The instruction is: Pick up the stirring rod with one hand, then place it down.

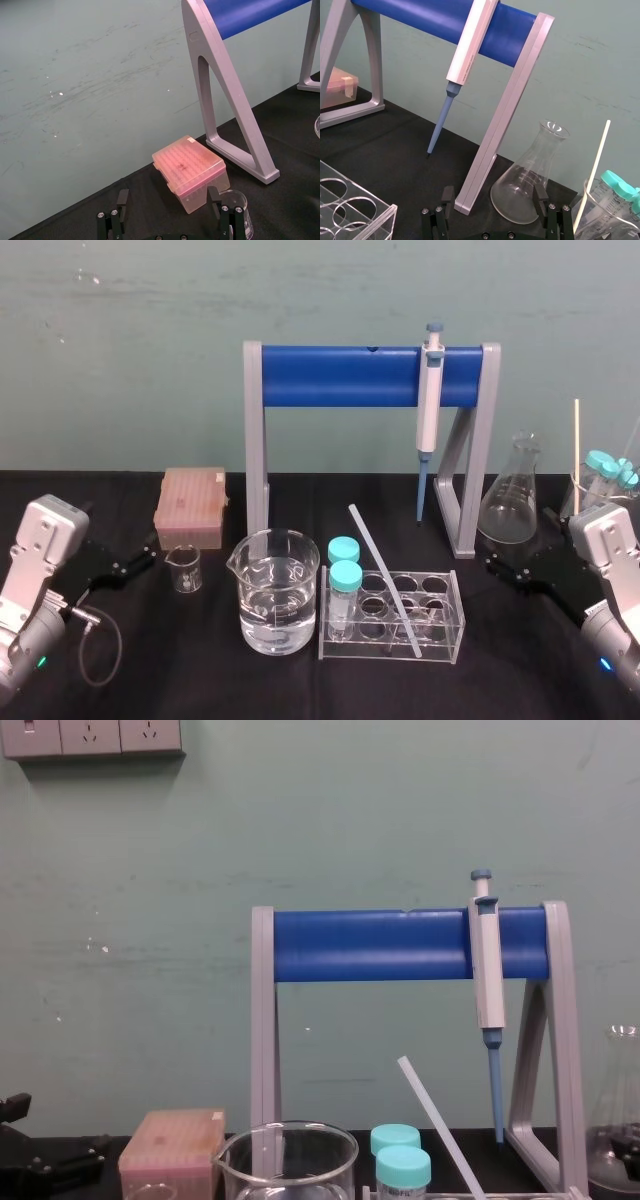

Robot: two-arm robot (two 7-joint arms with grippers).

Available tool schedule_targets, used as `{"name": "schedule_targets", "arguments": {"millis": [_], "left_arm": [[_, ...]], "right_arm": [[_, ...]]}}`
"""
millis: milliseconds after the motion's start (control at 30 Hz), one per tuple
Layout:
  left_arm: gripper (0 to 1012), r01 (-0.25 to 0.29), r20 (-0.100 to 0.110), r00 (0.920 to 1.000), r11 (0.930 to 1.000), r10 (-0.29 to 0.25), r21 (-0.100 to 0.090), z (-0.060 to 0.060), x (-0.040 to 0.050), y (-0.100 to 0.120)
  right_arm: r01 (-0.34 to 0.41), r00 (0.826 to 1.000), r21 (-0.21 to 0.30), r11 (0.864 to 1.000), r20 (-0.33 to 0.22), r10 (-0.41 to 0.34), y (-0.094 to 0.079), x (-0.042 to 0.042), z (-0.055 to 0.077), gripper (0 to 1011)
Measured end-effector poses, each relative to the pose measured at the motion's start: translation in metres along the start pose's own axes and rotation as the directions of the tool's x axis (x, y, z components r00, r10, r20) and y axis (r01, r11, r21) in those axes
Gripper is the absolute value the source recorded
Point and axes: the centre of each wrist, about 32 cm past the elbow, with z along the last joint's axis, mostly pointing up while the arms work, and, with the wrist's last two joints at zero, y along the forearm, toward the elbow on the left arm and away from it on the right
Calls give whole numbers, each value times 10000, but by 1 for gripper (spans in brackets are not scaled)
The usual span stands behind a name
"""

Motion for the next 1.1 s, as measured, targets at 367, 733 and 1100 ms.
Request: {"name": "schedule_targets", "arguments": {"millis": [367, 733, 1100], "left_arm": [[1000, 1, 0, 10000, 10000, -1, 1, 0, 0, 0], [1000, 0, 0, 10000, 10000, 0, 1, 0, 0, 0], [1000, 0, 1, 10000, 10000, 0, 0, 0, 0, 0]], "right_arm": [[-339, 9961, 614, 9975, -791, 387, 94, 123, 192, 1000], [-2294, 9198, 2070, 9511, -2735, 2813, 314, 154, 699, 1000], [-4490, 8245, 2638, 8537, -2459, 5097, 596, -33, 1024, 1000]]}}
